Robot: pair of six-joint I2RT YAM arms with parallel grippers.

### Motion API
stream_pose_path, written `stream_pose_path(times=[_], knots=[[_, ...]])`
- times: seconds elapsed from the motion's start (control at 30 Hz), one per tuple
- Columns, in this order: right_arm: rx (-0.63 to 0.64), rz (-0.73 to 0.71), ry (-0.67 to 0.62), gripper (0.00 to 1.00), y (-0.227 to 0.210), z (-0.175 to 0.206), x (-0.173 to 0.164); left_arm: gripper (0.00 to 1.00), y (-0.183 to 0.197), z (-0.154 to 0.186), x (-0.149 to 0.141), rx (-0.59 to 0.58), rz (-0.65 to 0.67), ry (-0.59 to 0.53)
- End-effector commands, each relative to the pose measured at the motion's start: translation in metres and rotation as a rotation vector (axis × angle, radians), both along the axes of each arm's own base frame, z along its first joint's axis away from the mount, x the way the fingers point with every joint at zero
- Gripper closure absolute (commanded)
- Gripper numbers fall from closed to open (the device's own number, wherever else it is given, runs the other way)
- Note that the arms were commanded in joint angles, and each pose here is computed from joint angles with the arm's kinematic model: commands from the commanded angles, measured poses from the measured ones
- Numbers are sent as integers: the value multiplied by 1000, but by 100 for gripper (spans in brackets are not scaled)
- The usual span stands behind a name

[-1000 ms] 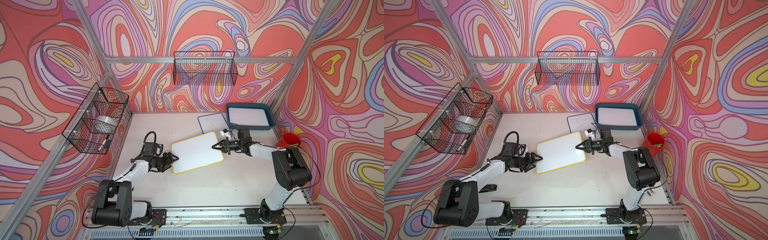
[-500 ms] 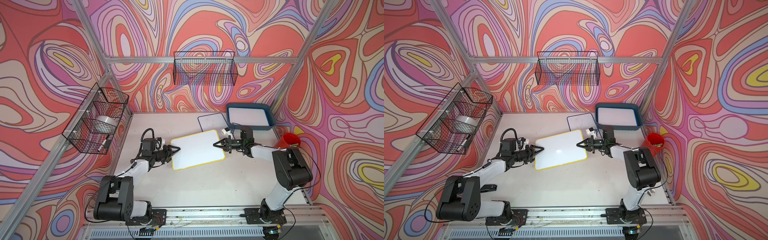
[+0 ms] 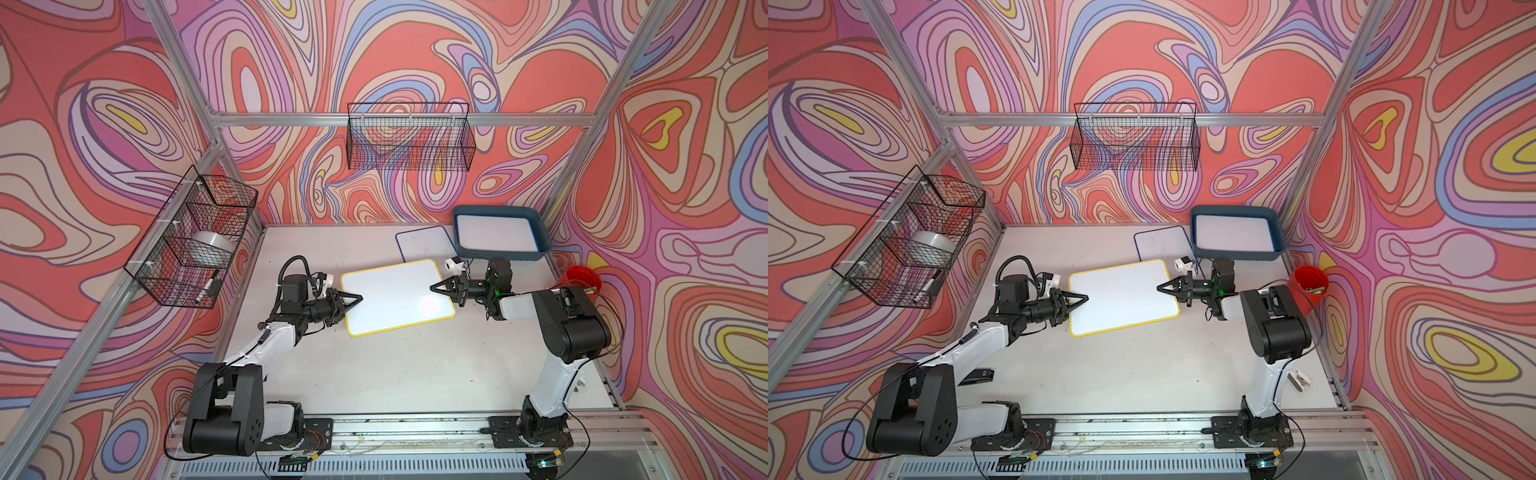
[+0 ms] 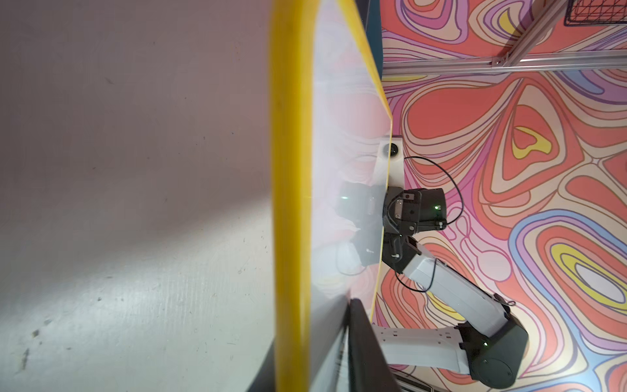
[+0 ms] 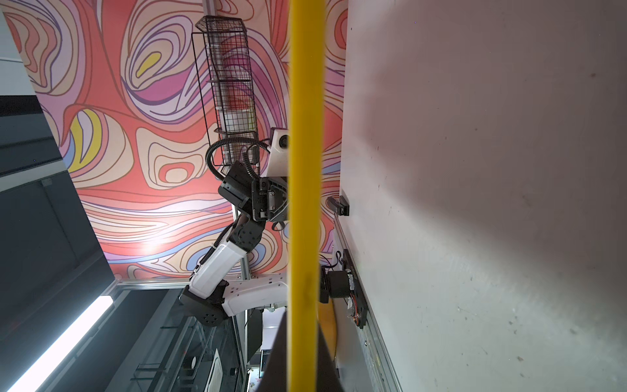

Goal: Put the whiteboard into the storage box
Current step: Pick up the whiteboard at the center of the board.

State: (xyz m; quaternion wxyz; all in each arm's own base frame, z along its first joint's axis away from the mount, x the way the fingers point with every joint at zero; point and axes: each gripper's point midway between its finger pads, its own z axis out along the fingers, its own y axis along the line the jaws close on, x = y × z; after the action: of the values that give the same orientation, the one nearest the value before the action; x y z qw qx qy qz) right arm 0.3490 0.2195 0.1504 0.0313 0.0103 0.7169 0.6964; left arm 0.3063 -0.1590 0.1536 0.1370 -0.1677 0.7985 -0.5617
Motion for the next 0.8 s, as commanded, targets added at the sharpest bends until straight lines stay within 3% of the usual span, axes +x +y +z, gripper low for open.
stream_pose_path(times=[0.0,0.13,0.47,0.57,0.67,0.77], knots=[[55,-83,-48,91,-9,-2,12,90,-8,36,0,-52,-53,-111],[65,-107,-9,88,-11,-19,15,100,-8,41,1,-62,-46,-119],[19,-131,-13,68,-13,-23,19,100,0,50,9,-63,23,-146],[-150,-184,10,66,-18,-44,23,100,5,56,13,-88,63,-168],[-524,-223,-117,62,-33,-48,23,100,10,57,17,-95,119,-185],[-554,-267,-162,62,-40,-29,23,100,16,50,18,-114,183,-199]])
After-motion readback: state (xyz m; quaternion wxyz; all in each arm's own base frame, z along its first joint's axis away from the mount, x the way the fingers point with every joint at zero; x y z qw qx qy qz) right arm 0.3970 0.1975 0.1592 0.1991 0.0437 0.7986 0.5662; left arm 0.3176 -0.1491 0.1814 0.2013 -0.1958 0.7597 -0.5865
